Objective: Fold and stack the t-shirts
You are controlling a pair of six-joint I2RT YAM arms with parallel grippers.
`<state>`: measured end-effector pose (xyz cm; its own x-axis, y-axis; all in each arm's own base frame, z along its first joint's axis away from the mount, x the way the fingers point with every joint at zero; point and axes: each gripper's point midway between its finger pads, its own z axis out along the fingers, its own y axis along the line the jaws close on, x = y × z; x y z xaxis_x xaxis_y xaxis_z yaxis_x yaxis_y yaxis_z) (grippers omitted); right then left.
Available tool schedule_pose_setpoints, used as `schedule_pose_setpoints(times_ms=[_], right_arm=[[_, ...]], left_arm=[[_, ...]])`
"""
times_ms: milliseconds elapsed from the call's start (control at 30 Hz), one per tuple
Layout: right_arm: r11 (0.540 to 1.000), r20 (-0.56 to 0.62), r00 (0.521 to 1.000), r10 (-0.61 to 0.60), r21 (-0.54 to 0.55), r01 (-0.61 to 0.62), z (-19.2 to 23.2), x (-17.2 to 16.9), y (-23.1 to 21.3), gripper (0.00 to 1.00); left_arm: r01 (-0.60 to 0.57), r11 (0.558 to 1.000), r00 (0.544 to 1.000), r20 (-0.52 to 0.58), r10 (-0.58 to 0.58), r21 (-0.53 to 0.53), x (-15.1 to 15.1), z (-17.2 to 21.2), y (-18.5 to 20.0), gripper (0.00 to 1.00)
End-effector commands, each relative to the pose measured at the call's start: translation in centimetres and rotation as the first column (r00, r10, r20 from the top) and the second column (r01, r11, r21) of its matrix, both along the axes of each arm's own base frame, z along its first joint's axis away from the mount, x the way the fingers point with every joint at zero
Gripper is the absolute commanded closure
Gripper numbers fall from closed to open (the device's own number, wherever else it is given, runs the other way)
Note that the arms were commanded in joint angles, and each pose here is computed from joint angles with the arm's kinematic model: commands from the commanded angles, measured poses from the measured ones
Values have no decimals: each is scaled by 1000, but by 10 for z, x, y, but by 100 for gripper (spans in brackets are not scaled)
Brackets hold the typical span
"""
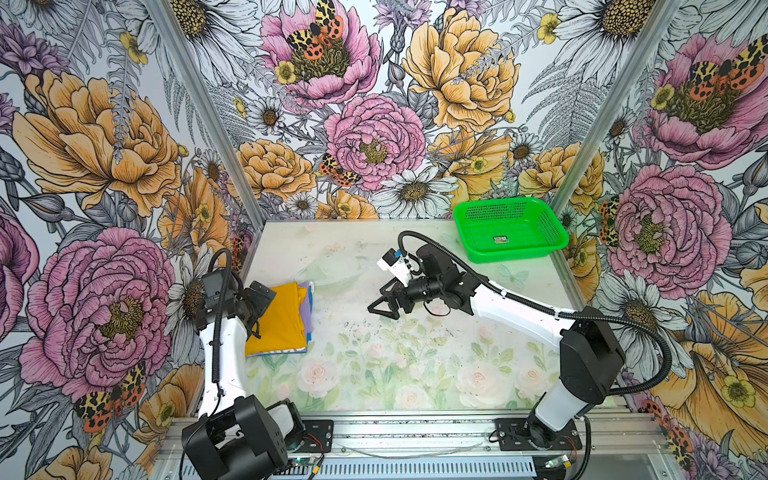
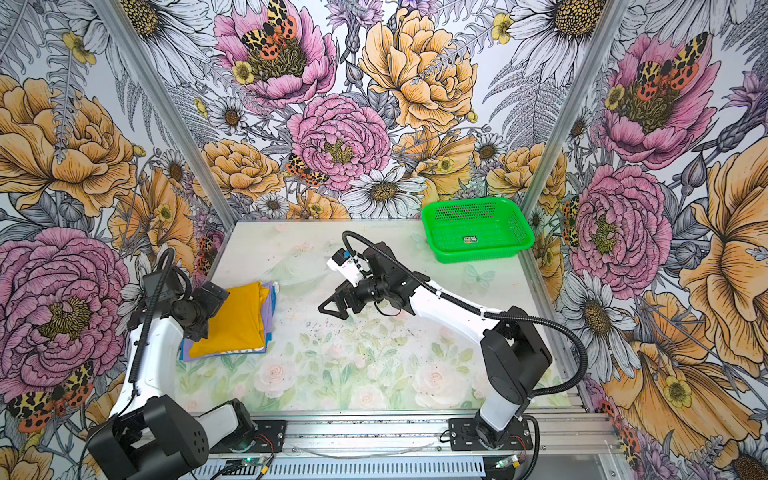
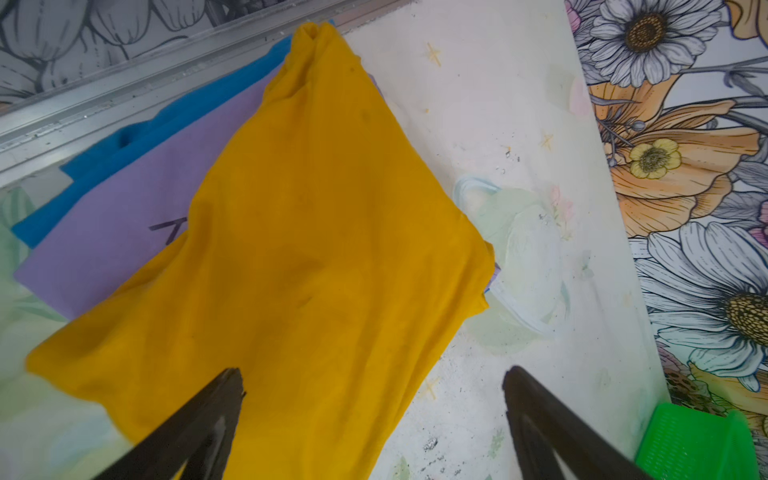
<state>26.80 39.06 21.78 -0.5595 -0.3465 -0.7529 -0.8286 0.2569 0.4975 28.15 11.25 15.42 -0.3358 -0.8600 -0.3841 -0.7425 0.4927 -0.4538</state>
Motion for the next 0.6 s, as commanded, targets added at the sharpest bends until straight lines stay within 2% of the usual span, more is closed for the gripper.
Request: schedule_pose_setpoints(times_ms=[0,167,267,333,400,500,567], right_arm=[[999,3,1000,26,21,-27,16,-10,-8,4],[1000,-15,1000,26,-3,-26,15,-15,-14,4],[1000,-34,999,21,-11,-21,14,-17,-15,4],[1000,-40,999,13,-20,-14,13,-17,-17,4],[1000,-43,999,7,-27,-8,14,-18,-18,4],[999,-45,999,-6,-37,4,14,-18,-19,3],[999,-47,999,-16,-43,14,14,-17,-20,4]], left_arm=[[-100,995,995,-31,100,5,-7,-22,9,1],[-257,964,962,-80,261,63,-40,-49,30,1],[-299,952,950,-77,303,65,-41,-65,45,1],[-305,949,943,-118,313,76,-40,-76,55,1],[-281,957,951,-110,288,76,-27,-76,62,1],[-257,955,960,-76,270,146,-15,-57,71,1],[-222,963,973,-35,230,151,-4,-41,74,1]])
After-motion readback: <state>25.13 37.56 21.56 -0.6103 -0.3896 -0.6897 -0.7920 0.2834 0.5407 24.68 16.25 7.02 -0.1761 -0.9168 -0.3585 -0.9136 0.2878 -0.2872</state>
